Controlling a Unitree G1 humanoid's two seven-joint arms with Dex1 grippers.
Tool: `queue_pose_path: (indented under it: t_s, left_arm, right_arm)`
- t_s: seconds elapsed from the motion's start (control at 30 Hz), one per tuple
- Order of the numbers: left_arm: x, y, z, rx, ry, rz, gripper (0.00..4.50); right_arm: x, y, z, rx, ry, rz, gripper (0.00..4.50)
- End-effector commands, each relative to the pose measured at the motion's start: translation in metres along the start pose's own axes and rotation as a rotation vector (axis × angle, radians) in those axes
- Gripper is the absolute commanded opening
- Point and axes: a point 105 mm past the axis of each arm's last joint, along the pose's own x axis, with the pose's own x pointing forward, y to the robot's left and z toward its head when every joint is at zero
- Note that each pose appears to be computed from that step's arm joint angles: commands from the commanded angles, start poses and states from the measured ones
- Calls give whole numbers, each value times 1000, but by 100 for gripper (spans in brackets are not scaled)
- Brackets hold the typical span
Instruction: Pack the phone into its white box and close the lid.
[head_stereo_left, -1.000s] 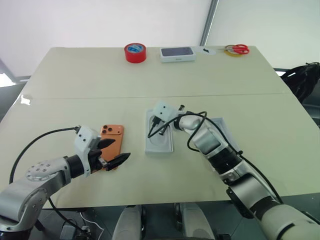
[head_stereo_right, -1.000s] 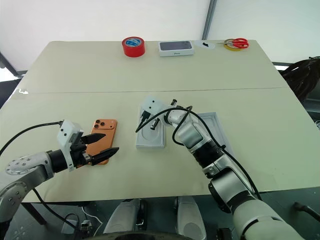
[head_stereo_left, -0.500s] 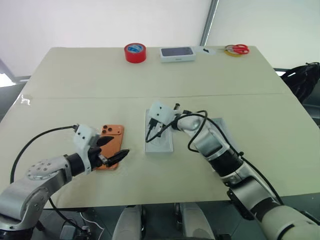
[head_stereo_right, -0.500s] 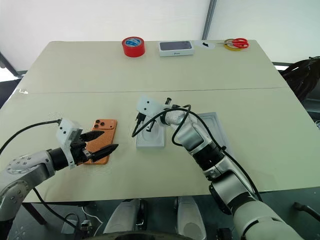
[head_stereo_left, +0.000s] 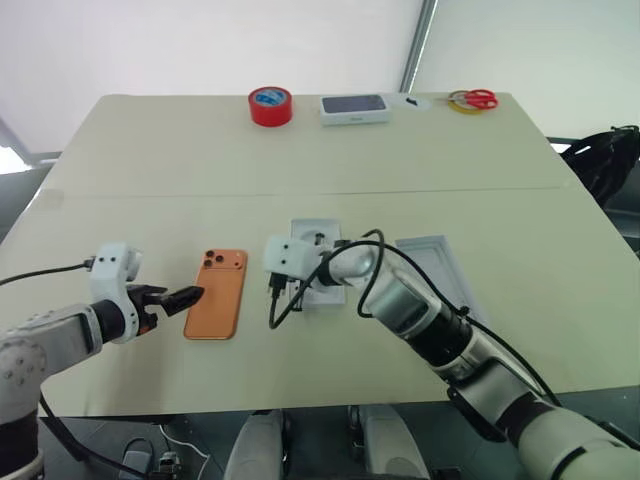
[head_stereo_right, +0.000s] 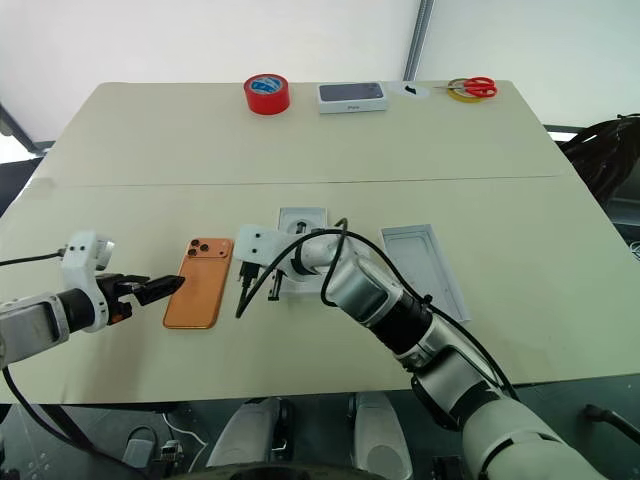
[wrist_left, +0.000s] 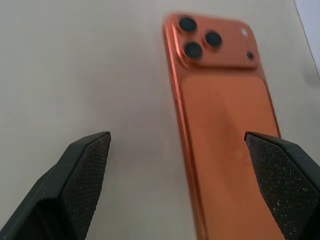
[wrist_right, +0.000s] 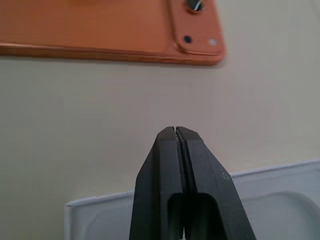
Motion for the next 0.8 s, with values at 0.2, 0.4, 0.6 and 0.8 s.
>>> queue_pose_path:
  t_s: [0.2,0.4,0.6,0.8]
  left_arm:
    - [15,-24,-24,-44,152,-100,450]
    - [27,-53,-36,-32,183,-202,450]
    - [32,-66,-41,-52,180,-262,450]
    - [33,-79,-34,-84,143,-335,450]
  right_arm:
    - [17,15,13,-148,35,85,3]
    - [23,21,11,-155,50,97,3]
    - [22,21,7,-153,55,91,3]
    - [23,22,6,-150,54,85,3]
